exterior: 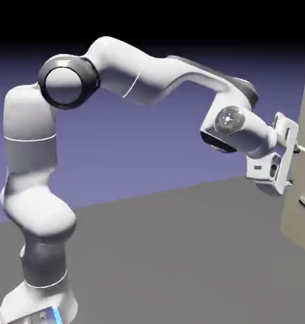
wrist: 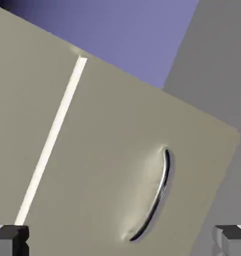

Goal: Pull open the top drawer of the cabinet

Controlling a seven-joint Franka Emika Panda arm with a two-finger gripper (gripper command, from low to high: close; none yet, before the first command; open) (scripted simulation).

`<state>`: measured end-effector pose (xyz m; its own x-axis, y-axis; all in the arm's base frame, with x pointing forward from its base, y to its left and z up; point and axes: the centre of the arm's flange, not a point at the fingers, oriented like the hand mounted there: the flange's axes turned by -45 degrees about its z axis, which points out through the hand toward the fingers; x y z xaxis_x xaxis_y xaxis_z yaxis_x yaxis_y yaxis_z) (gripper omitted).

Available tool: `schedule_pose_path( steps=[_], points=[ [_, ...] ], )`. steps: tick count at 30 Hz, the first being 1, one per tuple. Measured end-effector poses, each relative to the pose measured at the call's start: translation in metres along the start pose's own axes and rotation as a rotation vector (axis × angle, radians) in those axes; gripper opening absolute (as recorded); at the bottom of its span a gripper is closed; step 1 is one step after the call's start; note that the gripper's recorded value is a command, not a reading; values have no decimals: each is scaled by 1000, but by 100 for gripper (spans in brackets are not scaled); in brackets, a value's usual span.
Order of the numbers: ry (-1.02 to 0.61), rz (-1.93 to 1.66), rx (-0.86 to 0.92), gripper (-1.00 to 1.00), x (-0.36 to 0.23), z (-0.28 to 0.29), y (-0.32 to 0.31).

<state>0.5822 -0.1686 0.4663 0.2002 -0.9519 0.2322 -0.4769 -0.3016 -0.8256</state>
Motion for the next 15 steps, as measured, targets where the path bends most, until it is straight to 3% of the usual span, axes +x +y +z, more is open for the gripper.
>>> schedule_pose_path(
  steps=[15],
  points=[
    [134,241,310,0,8,43,-77]
  ],
)
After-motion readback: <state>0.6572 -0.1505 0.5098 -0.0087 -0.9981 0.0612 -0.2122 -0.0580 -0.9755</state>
